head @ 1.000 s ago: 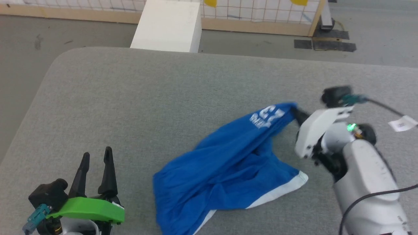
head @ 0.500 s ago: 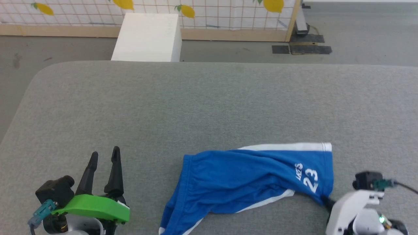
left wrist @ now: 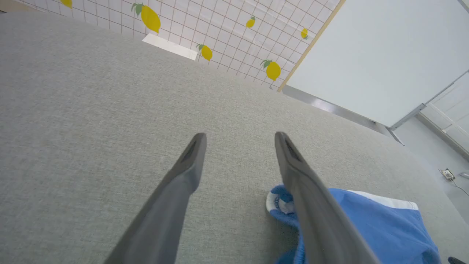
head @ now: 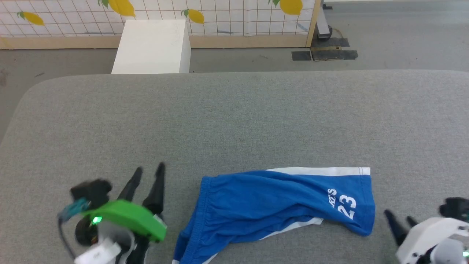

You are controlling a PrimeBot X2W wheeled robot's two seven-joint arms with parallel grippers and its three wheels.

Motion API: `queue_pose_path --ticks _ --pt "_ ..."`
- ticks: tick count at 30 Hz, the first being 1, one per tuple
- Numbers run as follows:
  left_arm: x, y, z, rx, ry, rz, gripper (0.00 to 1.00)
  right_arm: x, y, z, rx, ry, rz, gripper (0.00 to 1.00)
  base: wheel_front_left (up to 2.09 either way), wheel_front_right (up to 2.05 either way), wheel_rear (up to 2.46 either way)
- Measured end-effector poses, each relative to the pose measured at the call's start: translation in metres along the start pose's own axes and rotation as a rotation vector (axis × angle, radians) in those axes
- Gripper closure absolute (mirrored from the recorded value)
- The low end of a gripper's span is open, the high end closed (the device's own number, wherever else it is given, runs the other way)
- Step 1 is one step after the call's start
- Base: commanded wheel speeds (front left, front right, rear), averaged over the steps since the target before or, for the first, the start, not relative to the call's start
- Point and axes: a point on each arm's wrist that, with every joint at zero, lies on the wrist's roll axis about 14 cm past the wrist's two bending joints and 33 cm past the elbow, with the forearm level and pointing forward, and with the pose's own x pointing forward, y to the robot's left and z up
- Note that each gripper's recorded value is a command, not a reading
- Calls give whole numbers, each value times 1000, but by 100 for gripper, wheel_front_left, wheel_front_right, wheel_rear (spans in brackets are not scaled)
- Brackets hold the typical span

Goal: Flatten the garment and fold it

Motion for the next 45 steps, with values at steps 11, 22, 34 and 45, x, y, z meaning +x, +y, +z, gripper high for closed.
queue_pose_path --ticks 11,22,34,45 --pt "18 -51 -77 138 595 -120 0 -8 -26 57 11 -192 -84 0 0 0 0" --pt "15 -67 -80 64 615 -184 100 -2 -32 47 22 -183 -103 0 0 0 0" --pt "37 -60 -14 44 344 -177 100 6 -10 46 -5 -174 -45 0 0 0 0" --pt "-53 -26 -115 -42 711 -70 100 17 0 40 -11 -150 -20 0 0 0 0"
